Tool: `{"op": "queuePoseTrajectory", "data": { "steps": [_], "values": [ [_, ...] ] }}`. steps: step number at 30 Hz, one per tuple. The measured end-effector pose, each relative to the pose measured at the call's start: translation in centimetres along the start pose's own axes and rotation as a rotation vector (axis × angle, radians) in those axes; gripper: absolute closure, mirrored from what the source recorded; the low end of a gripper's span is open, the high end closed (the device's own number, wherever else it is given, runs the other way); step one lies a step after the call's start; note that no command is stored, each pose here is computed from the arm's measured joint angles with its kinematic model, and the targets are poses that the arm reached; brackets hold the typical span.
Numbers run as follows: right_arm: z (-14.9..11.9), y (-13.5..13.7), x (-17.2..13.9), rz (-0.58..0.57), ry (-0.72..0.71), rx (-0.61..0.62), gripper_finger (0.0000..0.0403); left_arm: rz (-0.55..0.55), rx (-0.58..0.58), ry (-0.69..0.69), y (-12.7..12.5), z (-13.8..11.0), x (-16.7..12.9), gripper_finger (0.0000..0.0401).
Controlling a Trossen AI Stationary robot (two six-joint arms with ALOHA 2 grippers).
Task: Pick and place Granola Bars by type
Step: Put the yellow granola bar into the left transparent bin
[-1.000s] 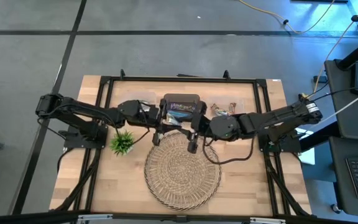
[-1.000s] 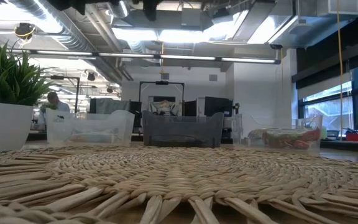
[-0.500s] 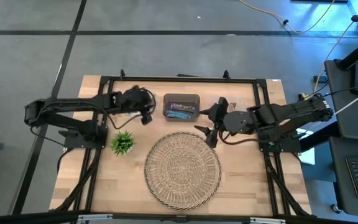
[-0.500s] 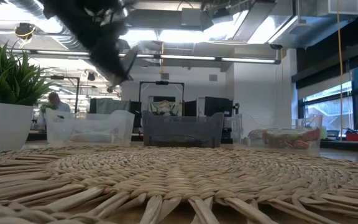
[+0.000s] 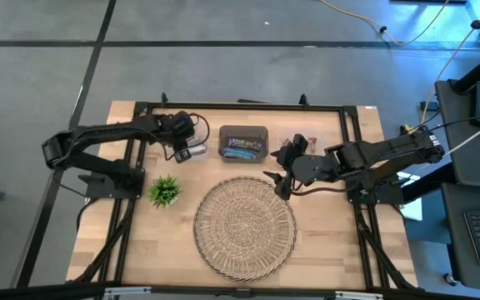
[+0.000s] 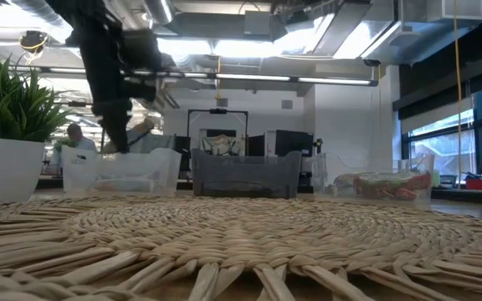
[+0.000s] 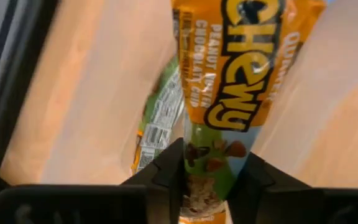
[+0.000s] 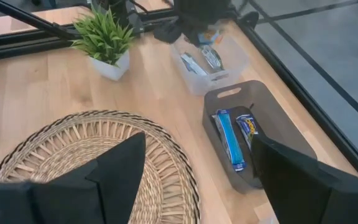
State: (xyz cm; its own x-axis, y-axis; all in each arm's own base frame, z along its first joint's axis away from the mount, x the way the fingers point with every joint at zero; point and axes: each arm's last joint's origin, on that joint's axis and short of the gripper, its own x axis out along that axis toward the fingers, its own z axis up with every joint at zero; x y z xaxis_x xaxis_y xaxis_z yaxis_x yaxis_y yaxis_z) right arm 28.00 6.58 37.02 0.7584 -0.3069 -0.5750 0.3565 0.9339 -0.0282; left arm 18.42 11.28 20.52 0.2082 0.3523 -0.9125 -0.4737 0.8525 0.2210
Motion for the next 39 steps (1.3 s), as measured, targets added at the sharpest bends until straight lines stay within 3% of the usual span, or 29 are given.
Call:
{"op": "queuePoseTrajectory", "data": {
  "steps": [10, 15, 27, 31, 39],
  "values": [
    [0.0, 0.0, 0.0, 0.0, -0.002, 0.003, 0.0109, -0.023, 0.083, 0.189, -0.7, 0.1, 4.1, 0.0316],
    [0.0, 0.0, 0.0, 0.001, -0.002, 0.003, 0.0109, 0.016, 0.096, 0.23, -0.8, 0.0, 5.0, 0.0318],
    [-0.1, -0.1, 0.0, -0.004, 0.011, -0.007, 0.0109, 0.017, 0.104, 0.244, -0.9, -0.1, 4.9, 0.0315],
    [-0.1, -0.1, 0.0, -0.005, 0.011, -0.009, 0.0109, 0.001, 0.12, 0.32, -0.8, -0.4, 4.5, 0.0311],
    [-0.1, -0.1, 0.0, -0.005, 0.012, -0.016, 0.0109, 0.006, 0.096, 0.329, -0.4, 0.8, 3.1, 0.0311]
  ]
}}
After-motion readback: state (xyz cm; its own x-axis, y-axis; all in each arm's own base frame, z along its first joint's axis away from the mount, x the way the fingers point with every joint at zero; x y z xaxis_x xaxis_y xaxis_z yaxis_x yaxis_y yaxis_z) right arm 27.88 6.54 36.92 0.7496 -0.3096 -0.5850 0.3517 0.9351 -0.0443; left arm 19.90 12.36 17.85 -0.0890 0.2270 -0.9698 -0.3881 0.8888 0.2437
